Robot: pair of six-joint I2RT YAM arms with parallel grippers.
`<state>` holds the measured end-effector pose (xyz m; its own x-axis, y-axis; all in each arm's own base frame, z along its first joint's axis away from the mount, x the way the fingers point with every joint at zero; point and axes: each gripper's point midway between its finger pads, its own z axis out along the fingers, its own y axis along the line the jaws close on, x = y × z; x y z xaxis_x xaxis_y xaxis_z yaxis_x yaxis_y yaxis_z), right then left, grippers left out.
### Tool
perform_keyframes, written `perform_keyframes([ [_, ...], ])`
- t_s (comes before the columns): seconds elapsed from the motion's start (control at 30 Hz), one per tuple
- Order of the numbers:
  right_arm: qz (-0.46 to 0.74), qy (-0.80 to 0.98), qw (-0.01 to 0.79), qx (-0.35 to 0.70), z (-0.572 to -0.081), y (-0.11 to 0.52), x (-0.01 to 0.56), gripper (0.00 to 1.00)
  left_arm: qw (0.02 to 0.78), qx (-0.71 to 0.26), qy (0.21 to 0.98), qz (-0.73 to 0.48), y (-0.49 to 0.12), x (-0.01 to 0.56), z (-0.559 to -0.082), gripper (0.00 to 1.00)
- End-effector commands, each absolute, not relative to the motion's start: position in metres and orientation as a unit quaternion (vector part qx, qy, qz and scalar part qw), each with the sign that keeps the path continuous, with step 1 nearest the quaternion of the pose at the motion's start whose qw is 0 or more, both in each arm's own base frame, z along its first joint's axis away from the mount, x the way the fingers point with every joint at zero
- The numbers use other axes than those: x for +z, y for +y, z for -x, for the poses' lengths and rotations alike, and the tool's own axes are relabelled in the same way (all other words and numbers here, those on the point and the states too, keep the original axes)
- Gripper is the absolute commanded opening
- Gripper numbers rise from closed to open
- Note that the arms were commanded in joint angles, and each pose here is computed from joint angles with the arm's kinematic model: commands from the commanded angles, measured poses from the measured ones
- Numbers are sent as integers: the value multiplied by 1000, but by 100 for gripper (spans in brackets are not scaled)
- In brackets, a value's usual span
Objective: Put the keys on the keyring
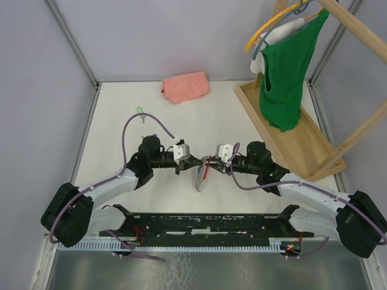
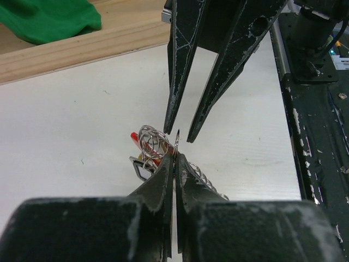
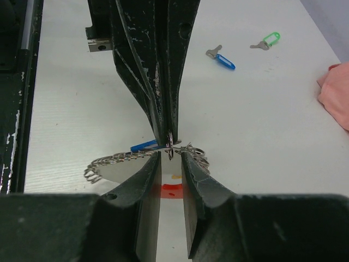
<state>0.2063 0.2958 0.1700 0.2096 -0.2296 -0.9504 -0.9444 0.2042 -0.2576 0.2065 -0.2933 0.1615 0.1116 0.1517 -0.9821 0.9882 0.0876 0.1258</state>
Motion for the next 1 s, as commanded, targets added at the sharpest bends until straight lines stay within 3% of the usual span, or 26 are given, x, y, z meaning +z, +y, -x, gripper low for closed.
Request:
perform_keyframes([
  [0.0, 565, 529, 549, 317, -208, 300, 185, 30, 532, -377, 510, -561, -296, 183, -212, 3],
  [0.3, 591, 530, 515, 323, -205, 305, 184, 31, 506, -331, 545, -580, -300, 181, -215, 3],
  [0.63, 602, 532, 497, 327, -205, 308, 178, 26, 503, -320, 537, -596, -305, 189, -207, 3],
  [0.77, 604, 531, 497, 328, -205, 308, 178, 18, 500, -320, 536, -601, -306, 189, -205, 3],
  [0.87, 601, 529, 501, 329, -205, 309, 180, 7, 498, -317, 544, -596, -305, 186, -205, 4],
  [0.97, 592, 526, 516, 327, -207, 309, 185, 1, 507, -318, 550, -582, -301, 186, -204, 15],
])
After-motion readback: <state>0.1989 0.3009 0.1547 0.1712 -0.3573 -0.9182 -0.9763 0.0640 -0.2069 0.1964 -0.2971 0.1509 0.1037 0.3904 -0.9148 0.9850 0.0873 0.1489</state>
